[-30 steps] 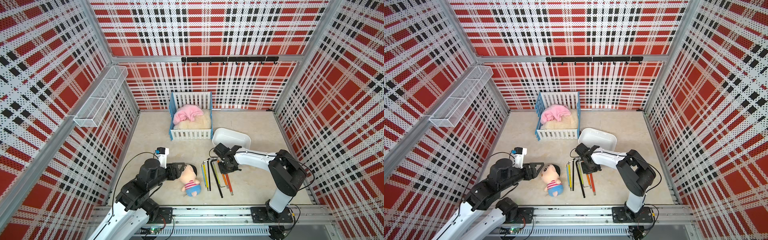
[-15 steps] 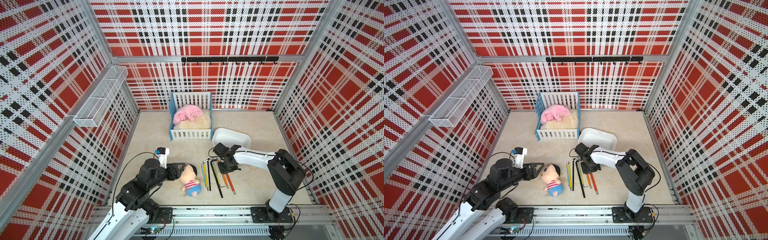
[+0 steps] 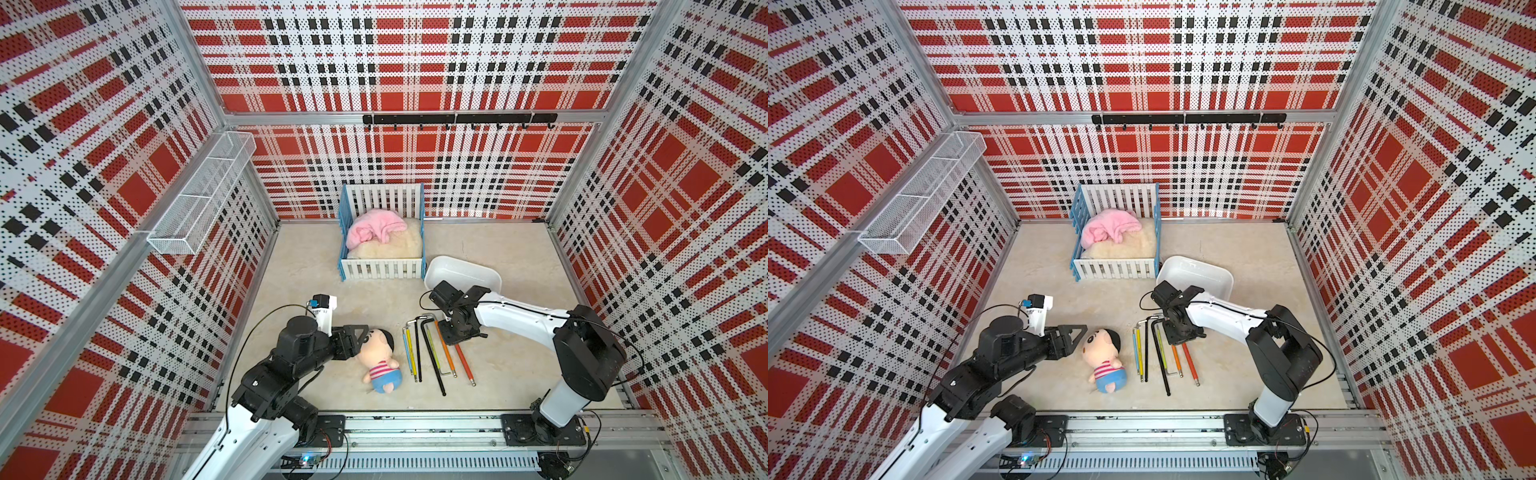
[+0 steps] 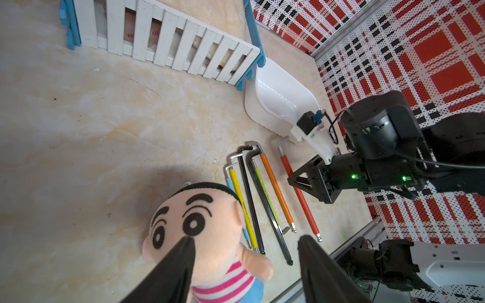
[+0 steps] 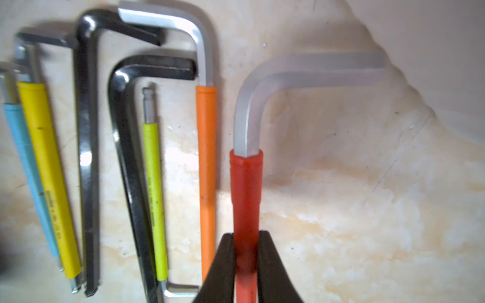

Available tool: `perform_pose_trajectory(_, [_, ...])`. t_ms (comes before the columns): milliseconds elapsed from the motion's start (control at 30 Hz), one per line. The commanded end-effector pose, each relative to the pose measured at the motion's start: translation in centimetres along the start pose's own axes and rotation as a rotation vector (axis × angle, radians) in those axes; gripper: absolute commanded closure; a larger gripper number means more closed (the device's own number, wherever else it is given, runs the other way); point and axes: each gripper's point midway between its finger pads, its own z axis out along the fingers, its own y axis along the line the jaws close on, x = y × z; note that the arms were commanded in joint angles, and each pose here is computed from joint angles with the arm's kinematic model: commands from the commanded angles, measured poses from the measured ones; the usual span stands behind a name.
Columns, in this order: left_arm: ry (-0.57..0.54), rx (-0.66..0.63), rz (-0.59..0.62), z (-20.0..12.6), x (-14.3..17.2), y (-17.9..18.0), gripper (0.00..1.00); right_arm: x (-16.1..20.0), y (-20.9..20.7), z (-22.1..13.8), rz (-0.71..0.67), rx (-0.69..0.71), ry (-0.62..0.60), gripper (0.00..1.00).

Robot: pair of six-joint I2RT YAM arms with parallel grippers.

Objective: Put the hex key on the desktop into the storage box
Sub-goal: Pick up the Allen key from the center of the board, then place the Allen key in the storage box.

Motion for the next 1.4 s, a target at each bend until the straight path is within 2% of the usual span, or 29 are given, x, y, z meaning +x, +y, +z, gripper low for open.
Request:
perform_pose_trajectory(0, [0.003, 0.009, 0.013, 0.1, 0.2, 0.1, 0.32, -1.0, 0.4, -3.0, -0.014, -0.047, -0.060, 1.00])
perform_pose_trajectory(133, [0.002, 0.011, 0.014, 0.1, 0.2, 0.0, 0.32, -2.8, 0.9, -6.1, -0.026, -0.074, -0.140, 1.00])
perform_pose_trajectory(300, [0.000, 0.013, 0.014, 0.1, -0.1, -0.2, 0.32, -6.8, 0.1, -10.4, -0.048, -0.067, -0.261, 1.00])
perform_pose_trajectory(467, [-0.012, 0.021, 0.036, 0.0, -1.0, -0.9, 0.32, -11.3, -2.9, -13.6, -0.057, -0.028, -0.372, 1.00])
perform_pose_trajectory(600, [-0.012, 0.023, 0.044, 0.1, -1.2, -1.1, 0.32, -14.1, -5.4, -14.9, -0.105, 0.069, -0.434, 1.00])
perform_pose_trajectory(800, [-0.029, 0.039, 0.055, -0.1, -2.1, -1.9, 0.32, -17.5, -8.7, -15.0, -0.211, 0.214, -0.491, 1.00])
perform_pose_trajectory(900, [-0.033, 0.038, 0.066, -0.1, -2.3, -1.9, 0.32, -19.1, -9.8, -14.8, -0.271, 0.240, -0.532, 1.00])
perform_pose_trajectory(1133, [-0.027, 0.037, 0.077, 0.1, -2.1, -1.7, 0.32, -22.0, -11.2, -11.1, -0.377, 0.306, -0.506, 1.00])
perform_pose_trajectory(1367, [-0.026, 0.036, 0.072, 0.2, -2.1, -1.7, 0.32, -23.1, -11.2, -7.7, -0.479, 0.342, -0.471, 1.00])
